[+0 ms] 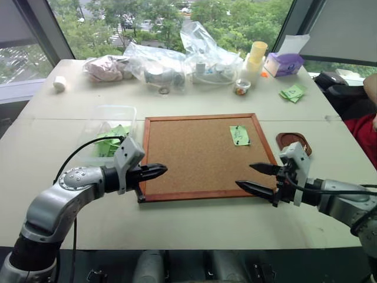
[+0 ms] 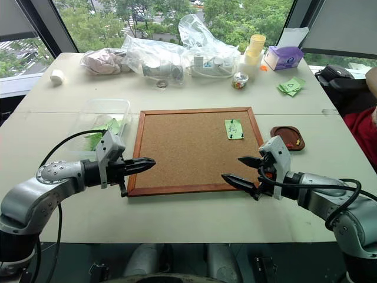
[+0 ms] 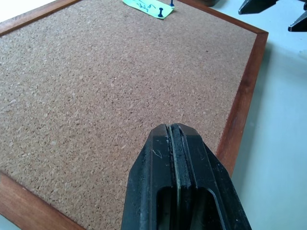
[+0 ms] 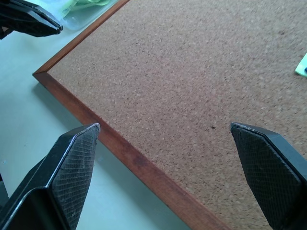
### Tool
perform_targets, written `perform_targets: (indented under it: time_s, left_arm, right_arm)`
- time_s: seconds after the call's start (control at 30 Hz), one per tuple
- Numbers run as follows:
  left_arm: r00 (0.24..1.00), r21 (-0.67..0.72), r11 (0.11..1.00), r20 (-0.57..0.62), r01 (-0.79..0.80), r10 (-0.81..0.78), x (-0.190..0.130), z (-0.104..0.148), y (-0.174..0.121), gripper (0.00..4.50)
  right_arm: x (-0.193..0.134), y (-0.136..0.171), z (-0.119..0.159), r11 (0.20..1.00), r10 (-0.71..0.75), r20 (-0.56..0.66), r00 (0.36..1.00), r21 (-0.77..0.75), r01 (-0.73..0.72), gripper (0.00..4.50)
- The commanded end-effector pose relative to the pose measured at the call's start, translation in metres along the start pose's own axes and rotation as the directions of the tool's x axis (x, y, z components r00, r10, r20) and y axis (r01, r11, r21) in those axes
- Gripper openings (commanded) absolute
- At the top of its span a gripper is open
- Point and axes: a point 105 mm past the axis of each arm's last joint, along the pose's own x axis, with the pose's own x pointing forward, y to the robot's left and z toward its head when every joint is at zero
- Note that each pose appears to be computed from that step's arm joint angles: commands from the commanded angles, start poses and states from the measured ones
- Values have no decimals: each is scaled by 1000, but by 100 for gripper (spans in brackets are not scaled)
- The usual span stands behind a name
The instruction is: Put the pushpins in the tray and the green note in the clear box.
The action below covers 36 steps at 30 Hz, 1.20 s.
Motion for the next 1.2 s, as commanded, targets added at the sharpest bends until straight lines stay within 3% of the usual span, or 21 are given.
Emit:
perform_targets:
  time_s: [0.03,0.5,0.67,0.77,0.93,1.2]
  left_arm:
    - [999,31,999,32,-13,12,-4,11,1,11]
    - [999,17,1000,48,-18,17,-1,12,2,11]
    - [998,130,990,-1,-60,61,-6,17,17,11]
    - [997,192,978,15,-76,75,-1,32,28,11]
    - [999,230,973,41,4,-14,32,42,22,11]
    - [996,284,957,-87,61,-38,81,15,35,11]
  right_arm:
    - [1,6,11,999,13,40,999,-46,-11,450]
    - [8,11,13,999,18,41,999,-50,-16,450]
    - [8,4,17,999,-7,44,999,-50,9,450]
    - [8,-12,29,996,-74,88,993,-41,78,450]
    - [13,-31,47,986,-142,135,981,-64,152,450]
    - [44,-98,73,923,-355,192,915,-83,375,450]
